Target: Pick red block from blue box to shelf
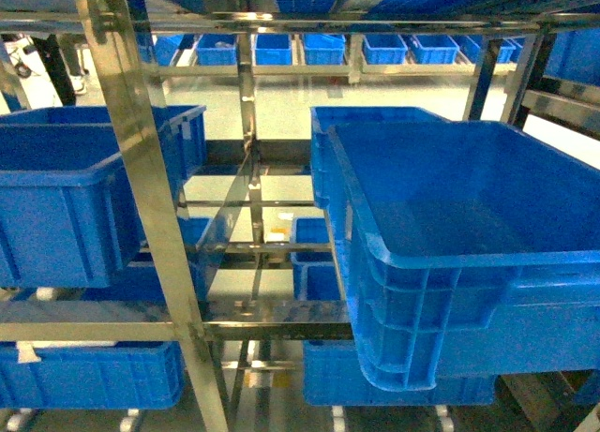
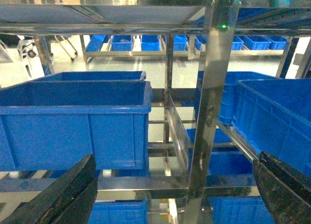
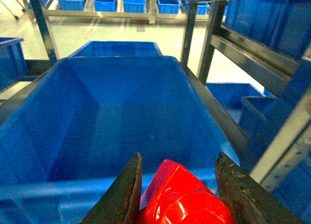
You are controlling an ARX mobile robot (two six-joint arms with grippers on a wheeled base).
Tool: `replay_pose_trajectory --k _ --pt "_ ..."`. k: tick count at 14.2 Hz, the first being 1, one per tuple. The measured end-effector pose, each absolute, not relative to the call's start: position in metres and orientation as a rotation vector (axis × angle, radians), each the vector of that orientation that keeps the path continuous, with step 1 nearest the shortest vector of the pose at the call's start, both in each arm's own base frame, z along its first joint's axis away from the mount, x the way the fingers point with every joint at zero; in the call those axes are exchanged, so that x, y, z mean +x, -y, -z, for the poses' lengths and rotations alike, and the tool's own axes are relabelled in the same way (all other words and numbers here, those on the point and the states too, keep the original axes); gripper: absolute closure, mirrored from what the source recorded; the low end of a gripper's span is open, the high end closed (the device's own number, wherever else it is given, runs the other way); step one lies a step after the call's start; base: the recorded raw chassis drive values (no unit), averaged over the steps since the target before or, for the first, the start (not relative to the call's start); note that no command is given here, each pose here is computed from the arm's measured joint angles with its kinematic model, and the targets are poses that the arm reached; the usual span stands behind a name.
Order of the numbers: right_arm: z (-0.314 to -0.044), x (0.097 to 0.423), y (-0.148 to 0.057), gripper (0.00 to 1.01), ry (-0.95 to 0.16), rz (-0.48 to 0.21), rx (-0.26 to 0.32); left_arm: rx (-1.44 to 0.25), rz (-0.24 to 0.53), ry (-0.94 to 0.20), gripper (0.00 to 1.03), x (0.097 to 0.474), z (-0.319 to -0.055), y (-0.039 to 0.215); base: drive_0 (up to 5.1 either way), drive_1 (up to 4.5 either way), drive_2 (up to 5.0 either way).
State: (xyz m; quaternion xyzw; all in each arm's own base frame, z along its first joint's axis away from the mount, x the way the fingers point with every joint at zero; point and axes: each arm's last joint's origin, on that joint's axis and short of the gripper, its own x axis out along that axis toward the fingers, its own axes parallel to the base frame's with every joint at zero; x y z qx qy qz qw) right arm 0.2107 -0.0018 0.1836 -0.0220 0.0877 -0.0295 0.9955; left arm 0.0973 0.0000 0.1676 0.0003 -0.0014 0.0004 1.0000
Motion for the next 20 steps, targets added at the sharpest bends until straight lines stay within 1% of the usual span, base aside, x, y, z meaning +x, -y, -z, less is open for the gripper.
replay_pose_trajectory --k 1,2,3,4,5,6,7,8,10,11,12,13,14,15,17,18,19,20 --pt "-0.184 0.243 -0.002 0.62 -0.179 0.034 -0.043 0.000 -0.001 0.003 0.05 0.097 -0.168 0.000 0.0 0.00 0.0" --pt "-0.173 0.289 -0.012 0.62 -0.241 0.001 -0.040 0.000 0.000 0.003 0.05 0.097 -0.168 0.000 0.0 0.00 0.0" --pt "-0.160 0.315 -0.020 0.62 -0.299 -0.017 -0.036 0.001 0.000 0.003 0.05 0.097 -0.168 0.000 0.0 0.00 0.0" --pt "-0.150 0.335 -0.028 0.58 -0.332 -0.037 -0.037 0.000 0.000 0.003 0.05 0.097 -0.168 0.000 0.0 0.00 0.0" --pt "-0.142 0.359 -0.039 0.43 -0.340 -0.059 -0.040 0.000 0.000 0.003 0.05 0.097 -0.168 0.000 0.0 0.00 0.0" --pt "-0.140 0.373 -0.044 0.33 -0.325 -0.062 -0.037 0.001 0.000 0.003 0.05 0.097 -0.168 0.000 0.0 0.00 0.0" --pt "-0.144 0.375 -0.048 0.18 -0.301 -0.058 -0.036 0.000 -0.002 0.003 0.05 0.097 -0.168 0.000 0.0 0.00 0.0" --pt "-0.154 0.366 -0.048 0.02 -0.263 -0.059 -0.029 0.001 -0.001 0.003 0.05 0.097 -0.168 0.000 0.0 0.00 0.0" --pt "-0.172 0.327 -0.043 0.03 -0.194 -0.052 -0.037 0.000 -0.001 0.003 0.05 0.097 -0.168 0.000 0.0 0.00 0.0" --pt "-0.168 0.305 -0.037 0.19 -0.036 -0.010 -0.019 0.001 0.000 0.004 0.05 0.097 -0.168 0.000 0.0 0.00 0.0" --pt "-0.158 0.285 -0.032 0.32 -0.032 -0.009 -0.018 0.001 0.001 0.003 0.05 0.097 -0.168 0.000 0.0 0.00 0.0" --pt "-0.157 0.264 -0.024 0.48 -0.033 0.000 -0.017 0.001 0.000 0.002 0.05 0.097 -0.168 0.000 0.0 0.00 0.0" --pt "-0.164 0.249 -0.020 0.62 0.002 0.003 -0.013 0.000 0.000 0.002 0.05 0.097 -0.168 0.000 0.0 0.00 0.0" --pt "-0.166 0.239 -0.017 0.73 0.010 0.001 -0.011 0.001 0.000 0.003 0.05 0.097 -0.168 0.000 0.0 0.00 0.0" --pt "-0.160 0.216 -0.013 0.98 -0.027 0.001 -0.013 0.000 0.000 0.002 0.05 0.097 -0.168 0.000 0.0 0.00 0.0" --pt "-0.161 0.207 -0.010 0.99 -0.019 0.001 -0.011 0.001 0.000 0.003 0.05 0.097 -0.168 0.000 0.0 0.00 0.0" --pt "-0.163 0.200 -0.001 0.99 -0.008 0.000 -0.009 0.000 0.000 0.003 0.05 0.097 -0.168 0.000 0.0 0.00 0.0" --pt "-0.163 0.191 0.002 0.99 -0.012 0.017 -0.008 0.001 0.000 0.002 0.05 0.097 -0.168 0.000 0.0 0.00 0.0"
